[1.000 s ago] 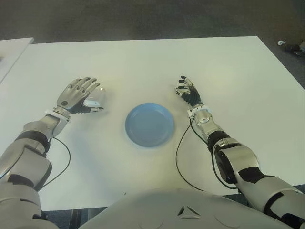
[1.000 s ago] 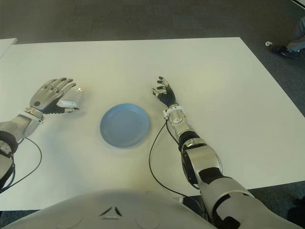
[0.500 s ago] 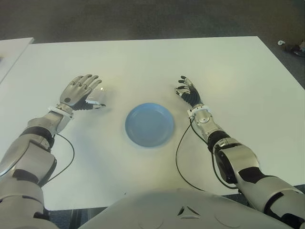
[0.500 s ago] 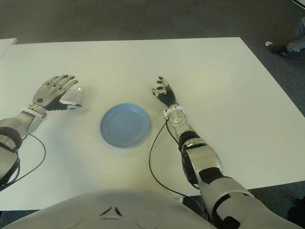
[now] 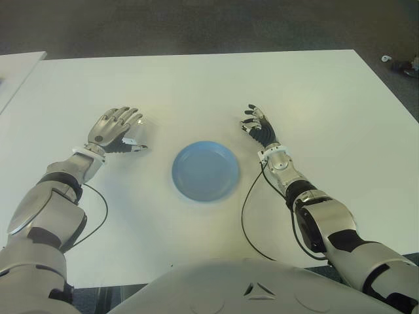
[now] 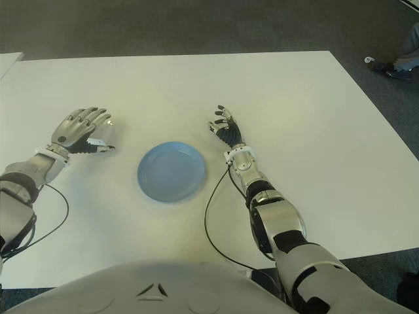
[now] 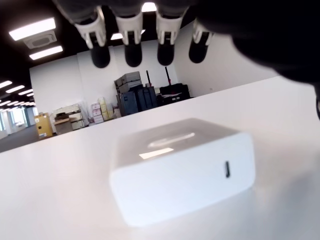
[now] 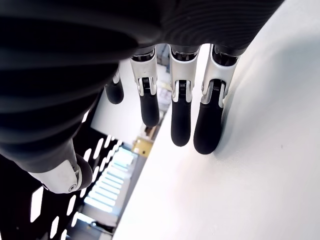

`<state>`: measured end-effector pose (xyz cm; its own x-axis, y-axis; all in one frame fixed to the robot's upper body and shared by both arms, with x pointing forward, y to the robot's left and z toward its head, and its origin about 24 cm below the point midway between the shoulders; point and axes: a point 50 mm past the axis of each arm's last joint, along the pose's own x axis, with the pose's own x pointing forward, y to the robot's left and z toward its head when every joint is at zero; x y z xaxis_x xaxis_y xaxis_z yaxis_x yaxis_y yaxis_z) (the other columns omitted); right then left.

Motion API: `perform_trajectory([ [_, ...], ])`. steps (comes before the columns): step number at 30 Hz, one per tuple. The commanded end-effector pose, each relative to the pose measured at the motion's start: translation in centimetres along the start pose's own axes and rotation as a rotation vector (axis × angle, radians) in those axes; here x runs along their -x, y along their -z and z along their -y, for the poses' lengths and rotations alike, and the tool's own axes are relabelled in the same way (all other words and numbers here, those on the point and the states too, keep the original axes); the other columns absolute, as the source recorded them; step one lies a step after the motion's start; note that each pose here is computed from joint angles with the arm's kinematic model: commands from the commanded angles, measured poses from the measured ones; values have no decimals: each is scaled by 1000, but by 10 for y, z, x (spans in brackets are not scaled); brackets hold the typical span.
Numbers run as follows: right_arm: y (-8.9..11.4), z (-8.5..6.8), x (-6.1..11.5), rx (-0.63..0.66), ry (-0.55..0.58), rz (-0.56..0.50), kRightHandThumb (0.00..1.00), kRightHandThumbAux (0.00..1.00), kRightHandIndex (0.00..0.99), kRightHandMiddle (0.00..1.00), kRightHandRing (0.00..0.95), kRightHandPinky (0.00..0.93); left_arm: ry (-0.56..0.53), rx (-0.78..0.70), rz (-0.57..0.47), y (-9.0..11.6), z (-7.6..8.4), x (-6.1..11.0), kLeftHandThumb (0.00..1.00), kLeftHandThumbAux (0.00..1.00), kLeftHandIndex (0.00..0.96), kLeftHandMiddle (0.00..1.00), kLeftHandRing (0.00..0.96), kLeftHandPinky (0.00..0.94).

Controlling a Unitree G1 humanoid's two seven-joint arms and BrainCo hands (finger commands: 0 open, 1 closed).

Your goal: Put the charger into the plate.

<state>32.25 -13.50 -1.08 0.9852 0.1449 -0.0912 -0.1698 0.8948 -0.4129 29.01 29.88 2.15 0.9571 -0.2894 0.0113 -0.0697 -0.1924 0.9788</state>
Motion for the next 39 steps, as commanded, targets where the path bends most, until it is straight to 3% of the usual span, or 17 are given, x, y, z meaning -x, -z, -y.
perform_trajectory([
  [1,41,-22,30,26,-107,-186,249,620,53,204,285,357,49,-19,-4,-1,2,-3,240,253,0,0,0,0],
  [15,43,-22,30,24,-119,-191,261,624,59,190,271,351,123,-15,-32,-2,8,-4,288,255,0,0,0,0],
  [39,45,-19,31,10,-130,-198,243,613,58,178,260,350,228,-64,-67,9,12,2,268,277,0,0,0,0],
])
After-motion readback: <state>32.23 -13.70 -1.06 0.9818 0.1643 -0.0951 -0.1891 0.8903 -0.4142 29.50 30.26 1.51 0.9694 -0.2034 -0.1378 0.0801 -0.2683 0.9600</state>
